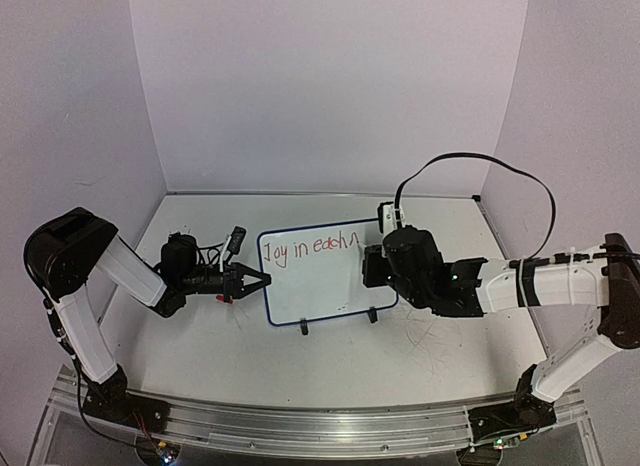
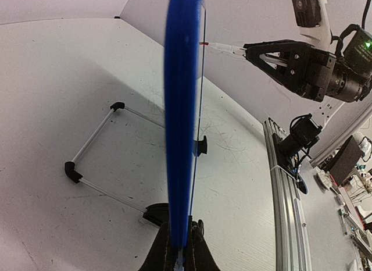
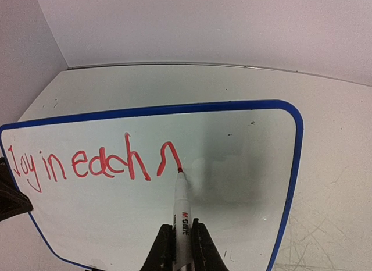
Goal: Write a sentence on the whiteboard
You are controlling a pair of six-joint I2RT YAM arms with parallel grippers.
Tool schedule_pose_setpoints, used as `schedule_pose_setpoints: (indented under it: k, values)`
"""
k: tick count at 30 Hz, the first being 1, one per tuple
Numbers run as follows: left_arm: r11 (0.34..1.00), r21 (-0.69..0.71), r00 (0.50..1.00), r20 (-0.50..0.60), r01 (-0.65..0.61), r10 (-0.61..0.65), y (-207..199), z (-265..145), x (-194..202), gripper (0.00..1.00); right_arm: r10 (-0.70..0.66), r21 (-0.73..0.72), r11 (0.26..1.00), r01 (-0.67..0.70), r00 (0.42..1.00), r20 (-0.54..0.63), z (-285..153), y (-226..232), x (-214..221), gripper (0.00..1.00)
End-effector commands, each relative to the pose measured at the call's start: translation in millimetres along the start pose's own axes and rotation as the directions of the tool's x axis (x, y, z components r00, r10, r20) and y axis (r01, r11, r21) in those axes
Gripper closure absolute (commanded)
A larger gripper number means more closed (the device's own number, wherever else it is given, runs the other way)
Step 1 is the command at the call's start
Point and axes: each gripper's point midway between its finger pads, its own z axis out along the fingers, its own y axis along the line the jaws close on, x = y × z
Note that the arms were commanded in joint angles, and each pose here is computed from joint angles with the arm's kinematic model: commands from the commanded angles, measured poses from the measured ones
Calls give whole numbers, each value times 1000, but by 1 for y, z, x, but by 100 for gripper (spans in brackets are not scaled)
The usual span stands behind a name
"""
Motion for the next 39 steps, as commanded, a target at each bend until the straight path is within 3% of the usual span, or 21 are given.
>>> schedule_pose_setpoints:
  k: [1, 20, 39]
  values:
    - [999, -51, 1000, -4, -3, 3, 9, 1, -2, 100, 8, 18, 1000, -9, 999, 50, 0, 1, -20, 100]
    - [999, -50, 1000, -6, -5, 5, 8, 1, -2, 100, 10, 46, 999, -14, 995, 98, 3, -1, -37, 100]
    - [999, -50, 1000, -6, -5, 5, 8, 1, -2, 100, 27, 16, 1000, -27, 999, 25, -4, -5, -11, 100]
